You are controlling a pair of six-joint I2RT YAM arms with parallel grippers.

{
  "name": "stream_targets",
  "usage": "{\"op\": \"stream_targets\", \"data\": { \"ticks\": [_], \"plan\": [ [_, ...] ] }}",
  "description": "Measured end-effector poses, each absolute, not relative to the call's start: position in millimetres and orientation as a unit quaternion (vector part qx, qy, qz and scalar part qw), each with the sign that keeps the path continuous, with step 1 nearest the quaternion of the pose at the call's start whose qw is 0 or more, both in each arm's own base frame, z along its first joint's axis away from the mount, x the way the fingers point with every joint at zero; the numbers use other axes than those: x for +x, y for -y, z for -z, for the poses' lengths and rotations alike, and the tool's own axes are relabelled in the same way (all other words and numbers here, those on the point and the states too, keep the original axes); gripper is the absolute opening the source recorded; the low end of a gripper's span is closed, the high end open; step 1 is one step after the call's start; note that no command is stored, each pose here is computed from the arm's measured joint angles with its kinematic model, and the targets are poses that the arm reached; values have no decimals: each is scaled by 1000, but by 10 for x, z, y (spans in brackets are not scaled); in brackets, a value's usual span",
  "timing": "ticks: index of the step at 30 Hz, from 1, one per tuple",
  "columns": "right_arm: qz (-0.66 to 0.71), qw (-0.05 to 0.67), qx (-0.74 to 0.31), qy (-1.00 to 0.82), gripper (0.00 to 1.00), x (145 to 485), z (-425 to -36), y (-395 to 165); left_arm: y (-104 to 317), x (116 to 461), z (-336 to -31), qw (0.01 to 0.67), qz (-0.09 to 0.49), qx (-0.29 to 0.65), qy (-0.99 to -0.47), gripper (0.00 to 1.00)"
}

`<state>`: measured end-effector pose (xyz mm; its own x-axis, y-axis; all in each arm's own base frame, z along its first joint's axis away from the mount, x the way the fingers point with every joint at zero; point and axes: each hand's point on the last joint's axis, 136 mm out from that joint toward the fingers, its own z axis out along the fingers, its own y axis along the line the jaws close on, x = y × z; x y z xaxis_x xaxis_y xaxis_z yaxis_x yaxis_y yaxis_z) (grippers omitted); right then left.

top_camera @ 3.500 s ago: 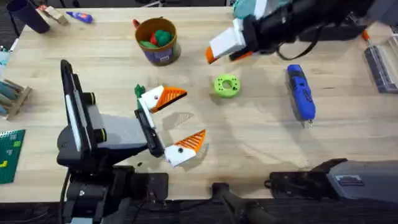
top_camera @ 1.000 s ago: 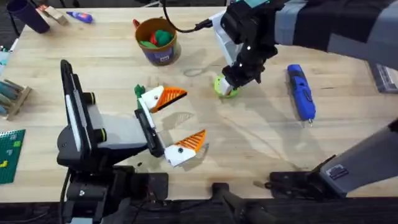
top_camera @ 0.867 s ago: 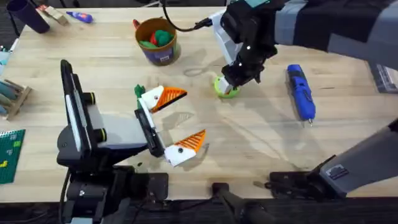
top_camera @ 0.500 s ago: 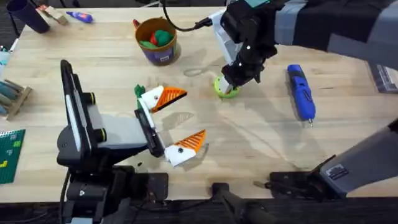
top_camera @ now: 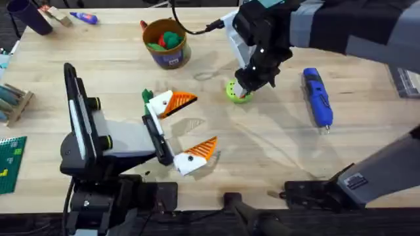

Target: Pick up the gripper from the table and insert it into the empty holder that is missing its gripper. Then pick up a screw, insert it into the mounting hole, and use the screwdriver to tighten it. Finally, clean up the table by picking up the vegetable and placing it into the bucket.

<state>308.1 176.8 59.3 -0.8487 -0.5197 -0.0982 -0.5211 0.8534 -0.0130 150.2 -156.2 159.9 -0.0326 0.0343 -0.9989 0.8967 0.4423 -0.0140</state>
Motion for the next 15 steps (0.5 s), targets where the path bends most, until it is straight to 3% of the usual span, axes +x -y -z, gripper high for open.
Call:
{"op": "stream_targets", "data": {
  "ticks": [15],
  "plan": [
    [-5, 48, -279, -959, 213, 3044, -592, -1811, 1562, 1502, -1598, 584, 369, 378, -617, 986]
  ]
}}
